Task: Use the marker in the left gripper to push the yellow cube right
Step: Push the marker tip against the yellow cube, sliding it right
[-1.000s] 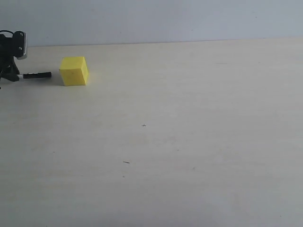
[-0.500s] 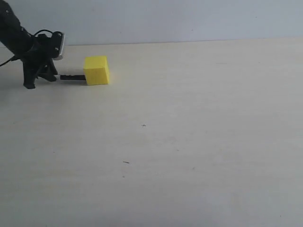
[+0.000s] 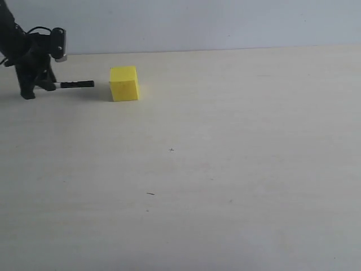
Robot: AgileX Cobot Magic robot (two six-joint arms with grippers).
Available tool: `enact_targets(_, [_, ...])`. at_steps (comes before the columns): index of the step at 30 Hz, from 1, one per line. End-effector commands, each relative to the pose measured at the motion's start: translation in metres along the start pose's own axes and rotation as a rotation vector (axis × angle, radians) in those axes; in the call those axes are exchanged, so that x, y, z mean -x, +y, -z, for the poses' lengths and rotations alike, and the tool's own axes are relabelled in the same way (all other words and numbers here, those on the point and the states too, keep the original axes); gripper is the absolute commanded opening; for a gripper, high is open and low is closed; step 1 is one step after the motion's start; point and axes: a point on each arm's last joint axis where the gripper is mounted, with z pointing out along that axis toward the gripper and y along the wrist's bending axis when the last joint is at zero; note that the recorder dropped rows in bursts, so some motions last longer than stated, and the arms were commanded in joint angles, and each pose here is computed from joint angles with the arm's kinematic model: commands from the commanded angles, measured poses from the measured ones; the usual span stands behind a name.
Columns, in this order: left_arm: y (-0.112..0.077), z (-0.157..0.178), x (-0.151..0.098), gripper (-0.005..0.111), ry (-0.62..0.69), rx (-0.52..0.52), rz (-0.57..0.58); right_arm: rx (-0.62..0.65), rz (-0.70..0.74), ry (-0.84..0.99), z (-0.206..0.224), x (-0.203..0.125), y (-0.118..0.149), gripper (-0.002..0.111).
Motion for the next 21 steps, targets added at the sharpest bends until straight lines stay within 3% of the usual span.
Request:
enact_targets(1, [-0.009, -0.012, 0.072, 0.000, -0.084, 0.011, -0.097, -0.003, 0.007, -0.007, 0.000, 0.000, 0.000, 0.000])
enact_targets(3, [-0.012, -0.013, 0.083, 0.000, -0.017, 0.014, -0.145, -0.003, 0.007, -0.007, 0.000, 0.000, 0.000, 0.000])
enact_targets(7, [-0.009, -0.007, 0.054, 0.000, 0.148, 0.007, -0.031, -0.003, 0.007, -0.007, 0.000, 0.000, 0.000, 0.000])
enact_targets(10, [-0.009, -0.006, 0.046, 0.000, 0.159, -0.014, -0.009, -0.003, 0.007, -0.007, 0.000, 0.000, 0.000, 0.000])
enact_targets(15, [-0.010, -0.008, 0.077, 0.000, 0.107, 0.043, -0.054, -0.003, 0.007, -0.007, 0.000, 0.000, 0.000, 0.000])
enact_targets(21, [-0.022, -0.015, 0.136, 0.000, 0.042, 0.111, -0.168, -0.003, 0.007, -0.007, 0.000, 0.000, 0.000, 0.000])
